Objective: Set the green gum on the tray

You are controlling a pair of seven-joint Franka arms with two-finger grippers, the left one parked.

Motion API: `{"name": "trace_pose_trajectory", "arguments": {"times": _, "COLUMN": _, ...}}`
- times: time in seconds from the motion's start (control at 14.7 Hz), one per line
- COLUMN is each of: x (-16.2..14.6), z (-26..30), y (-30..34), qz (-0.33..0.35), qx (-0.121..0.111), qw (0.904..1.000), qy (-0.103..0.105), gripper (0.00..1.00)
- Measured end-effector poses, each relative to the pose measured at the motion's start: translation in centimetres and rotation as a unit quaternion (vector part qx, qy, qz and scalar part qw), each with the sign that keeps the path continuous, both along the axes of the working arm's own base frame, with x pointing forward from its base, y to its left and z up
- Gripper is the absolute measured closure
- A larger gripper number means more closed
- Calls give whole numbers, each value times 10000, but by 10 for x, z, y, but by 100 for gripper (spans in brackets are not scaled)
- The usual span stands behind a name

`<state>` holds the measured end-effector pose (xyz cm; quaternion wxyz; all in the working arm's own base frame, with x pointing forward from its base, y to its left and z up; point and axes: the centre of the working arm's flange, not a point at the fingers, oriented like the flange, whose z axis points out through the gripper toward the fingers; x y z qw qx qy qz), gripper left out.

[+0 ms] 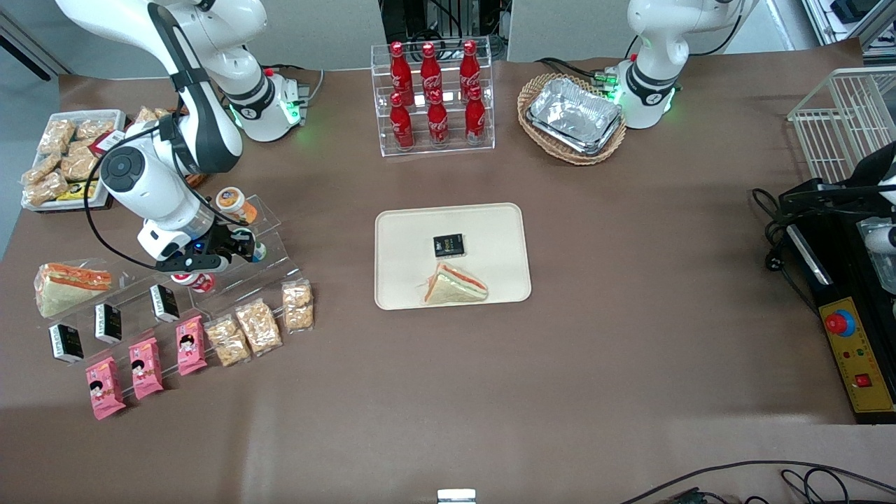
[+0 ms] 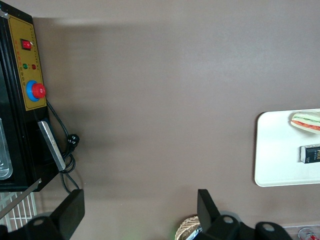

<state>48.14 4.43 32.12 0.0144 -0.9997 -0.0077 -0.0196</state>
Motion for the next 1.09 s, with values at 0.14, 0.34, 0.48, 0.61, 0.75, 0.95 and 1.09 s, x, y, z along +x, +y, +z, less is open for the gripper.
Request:
{"name": "trace_pose_trajectory", "arguments": {"times": 0.14, "x": 8, "z": 16, "y": -2, "qz": -31, "qx": 33, "qw": 9998, "qy": -182, "gripper": 26}}
{"name": "trace_pose_trajectory", "arguments": {"times": 0.34, "x": 21, "z": 70, "y": -14, "qz": -129, "qx": 139, "qw": 9992, "qy": -359, "gripper": 0}}
{"name": "trace_pose_trajectory", "arguments": {"times": 0.48, "x": 23, "z": 127, "y": -18, "qz": -113, "qx": 201, "qw": 9997, "qy": -113, "gripper": 0}}
{"name": "trace_pose_trajectory", "arguments": {"times": 0.61, "x": 20, "z": 185, "y": -23, "qz": -101, "qx": 240, "qw": 9995, "qy": 150, "gripper": 0}}
{"name": "trace_pose_trajectory", "arguments": {"times": 0.75, "x": 17, "z": 219, "y": -32, "qz": -80, "qx": 284, "qw": 9995, "qy": 140, "gripper": 0}}
{"name": "trace_pose_trajectory", "arguments": {"times": 0.95, "x": 13, "z": 224, "y": -43, "qz": 18, "qx": 321, "qw": 9994, "qy": 132, "gripper": 0}}
{"name": "trace_pose_trajectory", "arguments": {"times": 1.09, "x": 14, "z": 205, "y": -44, "qz": 113, "qx": 317, "qw": 9994, "qy": 99, "gripper": 0}}
